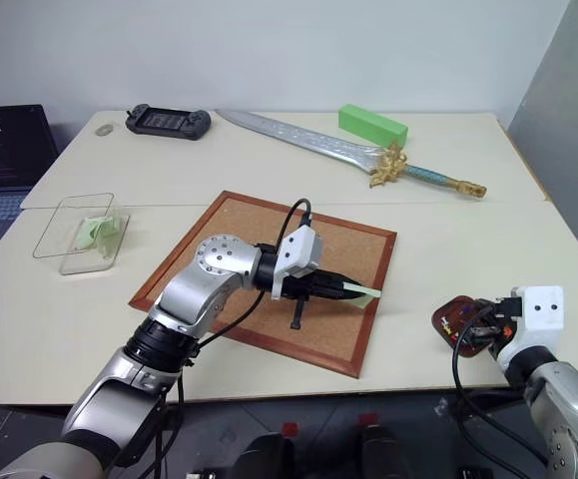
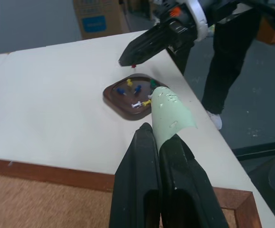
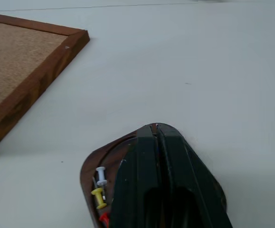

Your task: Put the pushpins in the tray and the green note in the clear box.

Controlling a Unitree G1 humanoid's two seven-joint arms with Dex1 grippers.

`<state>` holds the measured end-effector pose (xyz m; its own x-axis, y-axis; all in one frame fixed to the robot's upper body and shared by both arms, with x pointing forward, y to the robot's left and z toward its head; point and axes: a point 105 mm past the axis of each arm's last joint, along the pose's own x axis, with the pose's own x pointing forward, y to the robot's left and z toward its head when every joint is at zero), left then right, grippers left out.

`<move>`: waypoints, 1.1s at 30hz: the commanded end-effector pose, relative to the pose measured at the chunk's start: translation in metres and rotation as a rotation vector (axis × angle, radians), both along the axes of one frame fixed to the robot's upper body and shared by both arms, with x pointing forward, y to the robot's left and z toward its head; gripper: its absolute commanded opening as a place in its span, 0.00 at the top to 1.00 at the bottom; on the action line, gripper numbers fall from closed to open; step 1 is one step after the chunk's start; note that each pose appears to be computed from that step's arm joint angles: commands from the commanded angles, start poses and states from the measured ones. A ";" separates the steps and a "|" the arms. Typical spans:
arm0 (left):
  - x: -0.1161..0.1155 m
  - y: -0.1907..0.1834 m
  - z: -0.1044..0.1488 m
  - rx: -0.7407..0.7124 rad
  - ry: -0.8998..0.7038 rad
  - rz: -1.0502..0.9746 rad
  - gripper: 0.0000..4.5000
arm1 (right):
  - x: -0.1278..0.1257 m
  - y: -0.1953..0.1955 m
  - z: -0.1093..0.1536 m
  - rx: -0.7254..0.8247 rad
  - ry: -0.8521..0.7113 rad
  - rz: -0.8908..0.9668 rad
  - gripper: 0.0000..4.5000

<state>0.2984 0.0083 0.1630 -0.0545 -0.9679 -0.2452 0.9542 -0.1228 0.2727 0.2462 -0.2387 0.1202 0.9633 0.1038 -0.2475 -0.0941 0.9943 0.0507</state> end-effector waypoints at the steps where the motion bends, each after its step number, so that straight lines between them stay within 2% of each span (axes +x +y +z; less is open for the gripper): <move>1: -0.001 -0.003 0.007 -0.008 -0.042 -0.018 1.00 | 0.003 0.003 0.006 0.041 -0.027 0.004 1.00; 7: 0.000 0.000 0.006 0.000 -0.044 0.004 1.00 | 0.005 0.004 0.000 0.048 -0.007 0.016 1.00; 13: 0.000 0.002 0.006 -0.002 -0.039 0.020 1.00 | 0.005 0.005 -0.005 0.031 0.008 0.020 0.72; 25: 0.001 0.000 0.010 -0.011 -0.030 0.026 1.00 | 0.005 0.004 -0.001 -0.016 -0.016 0.045 0.72; 31: 0.005 0.005 0.014 -0.029 -0.008 0.054 1.00 | -0.005 0.009 0.017 -0.116 -0.074 0.205 0.72; 33: 0.008 0.009 0.014 -0.026 -0.011 0.073 1.00 | -0.009 0.020 0.029 -0.106 -0.120 0.305 0.65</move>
